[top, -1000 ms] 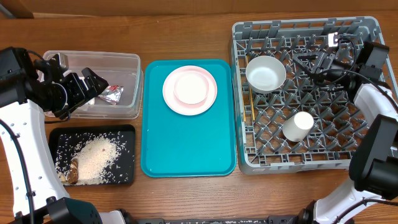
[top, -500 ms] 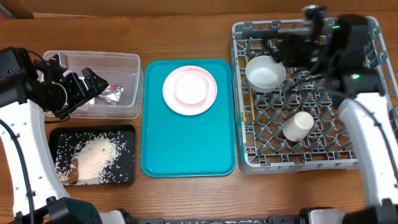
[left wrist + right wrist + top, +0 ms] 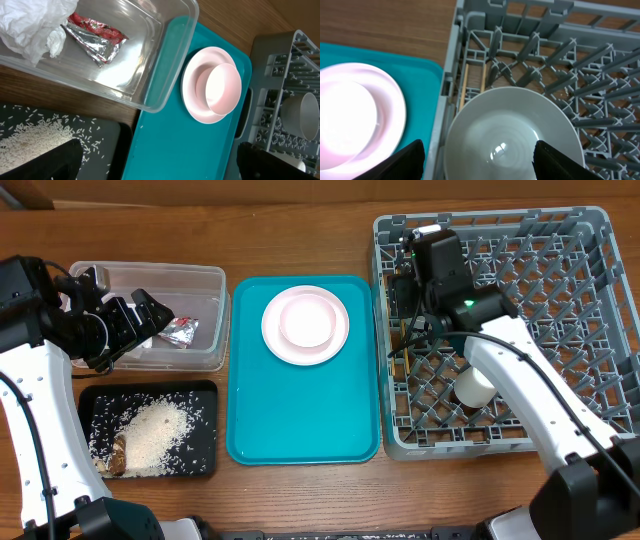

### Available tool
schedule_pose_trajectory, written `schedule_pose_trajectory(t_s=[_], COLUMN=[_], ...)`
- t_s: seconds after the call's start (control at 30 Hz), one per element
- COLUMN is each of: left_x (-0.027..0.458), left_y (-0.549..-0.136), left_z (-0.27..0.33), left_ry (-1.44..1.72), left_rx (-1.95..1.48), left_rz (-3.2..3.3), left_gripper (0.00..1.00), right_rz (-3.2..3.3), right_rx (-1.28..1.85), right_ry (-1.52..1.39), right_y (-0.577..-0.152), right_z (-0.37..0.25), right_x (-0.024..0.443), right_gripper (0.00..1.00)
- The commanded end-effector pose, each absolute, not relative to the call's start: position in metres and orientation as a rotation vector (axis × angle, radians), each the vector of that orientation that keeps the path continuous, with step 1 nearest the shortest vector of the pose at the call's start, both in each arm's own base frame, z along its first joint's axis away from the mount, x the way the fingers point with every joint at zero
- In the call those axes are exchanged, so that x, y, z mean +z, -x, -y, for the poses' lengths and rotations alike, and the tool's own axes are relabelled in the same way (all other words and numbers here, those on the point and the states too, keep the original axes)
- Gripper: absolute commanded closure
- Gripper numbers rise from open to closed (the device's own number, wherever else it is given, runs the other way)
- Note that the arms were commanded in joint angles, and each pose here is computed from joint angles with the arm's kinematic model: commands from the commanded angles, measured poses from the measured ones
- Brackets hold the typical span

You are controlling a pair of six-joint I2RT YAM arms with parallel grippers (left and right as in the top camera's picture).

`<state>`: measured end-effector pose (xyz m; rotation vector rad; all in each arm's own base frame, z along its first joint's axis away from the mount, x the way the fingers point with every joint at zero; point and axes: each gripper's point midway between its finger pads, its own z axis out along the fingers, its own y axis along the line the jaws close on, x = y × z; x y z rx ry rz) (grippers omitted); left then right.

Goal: Sort waste into correct bins and load items into the dishwasher
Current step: 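Reposition the right gripper above the grey bowl's rim, then grasp the bowl rim and tilt the bowl onto its side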

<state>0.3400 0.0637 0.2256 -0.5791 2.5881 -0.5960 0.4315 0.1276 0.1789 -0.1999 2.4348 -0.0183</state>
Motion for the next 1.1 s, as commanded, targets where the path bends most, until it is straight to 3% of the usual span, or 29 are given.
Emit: schedule_pose_trajectory(t_s=[0.0,0.3,0.63,0.73,0.8,1.0,1.07], left_x=[0.234,0.234,0.234,0.234,0.234,0.234,0.234], left_y=[-0.342,-0.342,-0.342,-0.342,-0.342,-0.342,-0.342], left_z=[-0.064,-0.064,-0.064,-0.064,-0.064,-0.064,-0.064], left_ry=[0.579,0.579,0.579,0.579,0.579,0.579,0.579], left_rx=[-0.591,-0.591,-0.591,-0.591,-0.591,-0.591,-0.591], left_rz=[-2.565,-2.565,-2.565,-2.565,-2.565,-2.565,-2.565], left_gripper=[0.0,0.0,0.0,0.0,0.0,0.0,0.0], right_rz=[-2.454,-2.557,-2.628,-2.611,-2.59,-2.49,-2.417], right_rx=[-0.07,0.178,0.104,0.068,0.074,0.162,0.345], right_ry=[0.199,0.303,0.299,0.293,0.292,0.293,0.335], right_y=[-0.435,-0.413,-0.403,-0.407,-0.411,-0.427,-0.428], right_z=[-0.122,-0.154,-0.143,-0.139,-0.141,-0.155,-0.176], right_x=[0.167,0.147,0.116,0.118,0.122,0.165,0.201], right_gripper=[0.28,0.48,0.55,0.86,0.96,0.96,0.96])
